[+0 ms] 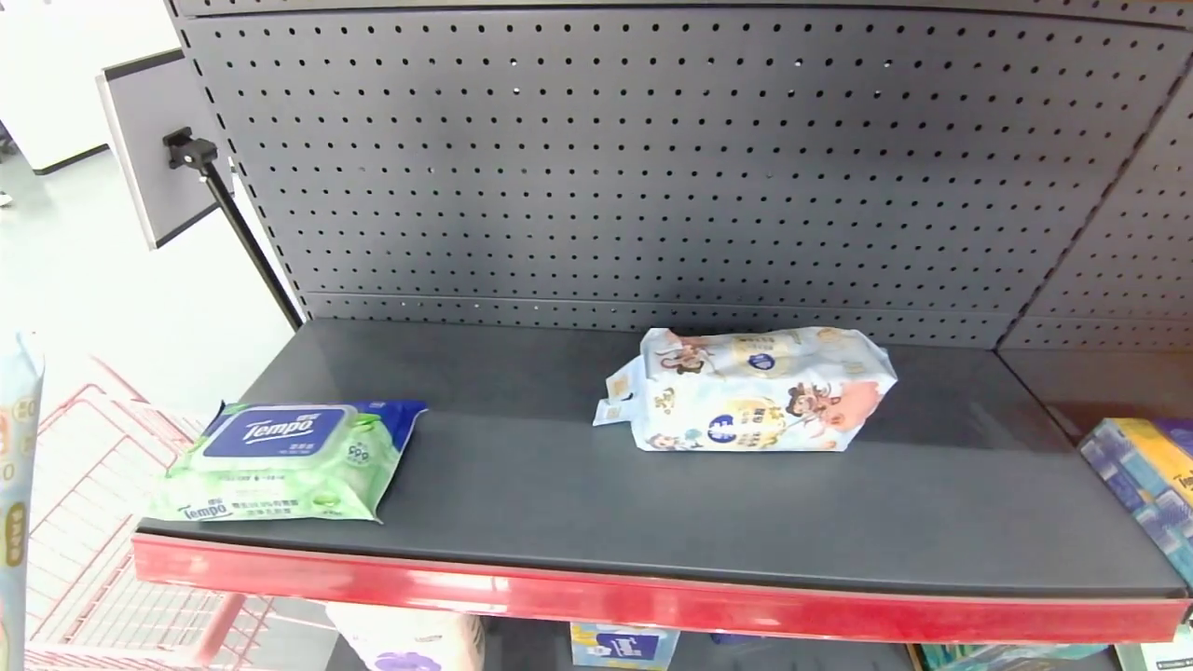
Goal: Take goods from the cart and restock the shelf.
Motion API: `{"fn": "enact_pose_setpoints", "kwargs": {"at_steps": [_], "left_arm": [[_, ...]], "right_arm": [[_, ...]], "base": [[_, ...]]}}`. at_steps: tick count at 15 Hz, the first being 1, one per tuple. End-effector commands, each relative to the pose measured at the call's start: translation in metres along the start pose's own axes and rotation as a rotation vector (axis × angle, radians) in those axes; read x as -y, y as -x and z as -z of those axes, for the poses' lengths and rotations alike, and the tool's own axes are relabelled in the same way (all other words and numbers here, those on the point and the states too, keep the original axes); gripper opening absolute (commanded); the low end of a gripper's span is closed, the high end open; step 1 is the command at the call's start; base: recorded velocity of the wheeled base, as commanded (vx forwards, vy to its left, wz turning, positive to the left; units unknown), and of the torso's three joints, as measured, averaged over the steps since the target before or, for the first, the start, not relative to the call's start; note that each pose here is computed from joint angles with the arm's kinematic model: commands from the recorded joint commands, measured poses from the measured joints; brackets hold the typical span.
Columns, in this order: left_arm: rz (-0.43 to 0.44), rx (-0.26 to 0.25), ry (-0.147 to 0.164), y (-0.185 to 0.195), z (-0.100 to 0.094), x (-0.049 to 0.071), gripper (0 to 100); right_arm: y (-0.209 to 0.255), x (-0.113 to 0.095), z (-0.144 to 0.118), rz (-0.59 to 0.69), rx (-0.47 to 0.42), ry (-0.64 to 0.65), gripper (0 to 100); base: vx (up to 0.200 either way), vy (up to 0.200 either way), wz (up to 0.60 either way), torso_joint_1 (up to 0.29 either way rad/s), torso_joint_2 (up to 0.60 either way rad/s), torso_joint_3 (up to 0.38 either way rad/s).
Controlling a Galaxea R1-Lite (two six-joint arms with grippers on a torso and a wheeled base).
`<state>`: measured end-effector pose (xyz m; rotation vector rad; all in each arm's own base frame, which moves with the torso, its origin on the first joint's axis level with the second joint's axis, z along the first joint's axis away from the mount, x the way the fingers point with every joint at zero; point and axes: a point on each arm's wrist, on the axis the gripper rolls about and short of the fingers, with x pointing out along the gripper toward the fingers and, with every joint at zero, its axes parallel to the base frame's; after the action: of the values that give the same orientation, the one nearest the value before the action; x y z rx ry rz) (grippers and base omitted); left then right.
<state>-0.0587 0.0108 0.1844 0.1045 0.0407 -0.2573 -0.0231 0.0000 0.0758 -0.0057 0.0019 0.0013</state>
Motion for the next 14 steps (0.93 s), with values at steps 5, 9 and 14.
{"fn": "enact_pose_setpoints", "kwargs": {"at_steps": [5,9,14], "left_arm": [[0.0,-0.002,-0.008,-0.0003,-0.0001,0.0,0],[0.005,-0.001,-0.022,-0.0003,-0.0002,0.0001,0],[0.014,-0.005,-0.022,-0.0011,-0.0004,-0.0008,0]], "right_arm": [[0.0,0.0,-0.0001,0.0,0.0,0.0,100],[0.0,0.0,-0.0001,0.0,0.0,0.002,100],[-0.0005,0.0,-0.0008,0.001,-0.009,0.04,100]], "base": [[0.0,-0.2,0.0,0.004,0.0,0.003],[0.0,-0.15,0.0,0.002,0.01,0.003],[0.0,0.0,0.0,0.0,0.0,0.0]]}}
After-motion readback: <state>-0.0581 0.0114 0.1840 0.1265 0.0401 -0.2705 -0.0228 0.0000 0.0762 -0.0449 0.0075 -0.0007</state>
